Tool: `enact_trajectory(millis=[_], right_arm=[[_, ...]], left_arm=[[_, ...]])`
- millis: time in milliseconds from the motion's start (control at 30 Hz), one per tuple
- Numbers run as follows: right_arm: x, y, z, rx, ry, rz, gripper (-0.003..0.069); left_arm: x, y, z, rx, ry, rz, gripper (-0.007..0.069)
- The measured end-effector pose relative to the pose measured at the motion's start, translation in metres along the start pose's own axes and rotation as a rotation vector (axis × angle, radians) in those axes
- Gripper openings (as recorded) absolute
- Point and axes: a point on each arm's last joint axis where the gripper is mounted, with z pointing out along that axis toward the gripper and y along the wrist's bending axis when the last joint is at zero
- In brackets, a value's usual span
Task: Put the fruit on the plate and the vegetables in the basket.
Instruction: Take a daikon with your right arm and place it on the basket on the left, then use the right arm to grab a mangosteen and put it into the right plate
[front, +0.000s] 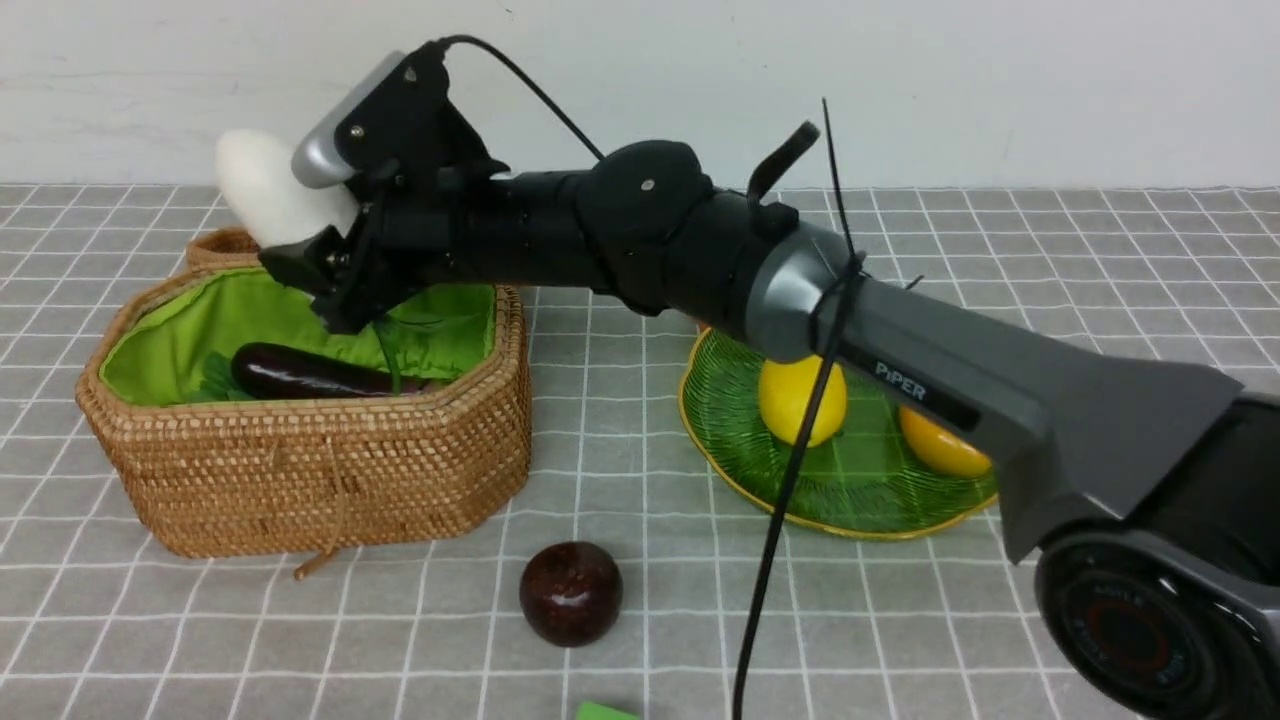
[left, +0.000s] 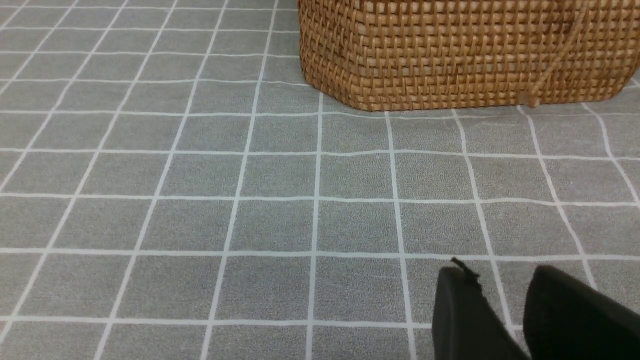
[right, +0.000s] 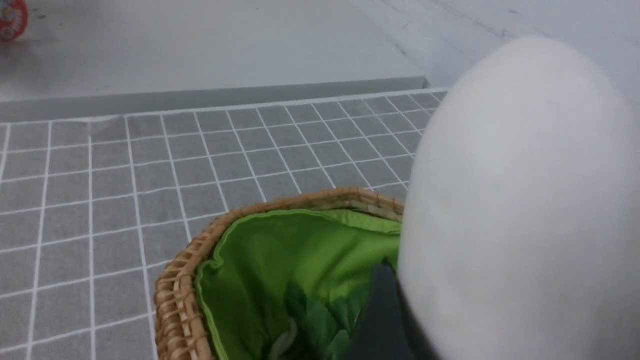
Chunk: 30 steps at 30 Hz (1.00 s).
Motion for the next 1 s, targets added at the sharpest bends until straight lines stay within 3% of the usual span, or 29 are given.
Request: enact_trajectory(millis=[200,333,467,633,767,1000], right_arm=[[-0.003,0.004,-0.002,-0.047,0.001,0.052,0.0673],[-0.015,0.01,-0.012,-0.138,0.02,0.033,0.0671],[-0.048,0.018,-0.051,-0.294,0.151,-0.03,0.0643],[-0.078,0.02,-0.118,-0.307,0.494,-0.014,0.0631],[-0.056,0.021,-0.13,-0.242,0.646,0.052,0.0631],[0.035,0.04,-0.109,-0.183,0.832,0.213,0.0631]], left_arm=[[0.0,0.0,0.0,0.0,0.0,0.0,0.0202],[0.0,0.0,0.0,0.0,0.0,0.0,0.0204],[0.0,0.0,0.0,0.0,0.0,0.0,0.0204],[0.0,0.0,0.0,0.0,0.0,0.0,0.0206],[0.0,0.0,0.0,0.0,0.0,0.0,0.0207],[0.0,0.0,0.0,0.0,0.0,0.0,0.0217]])
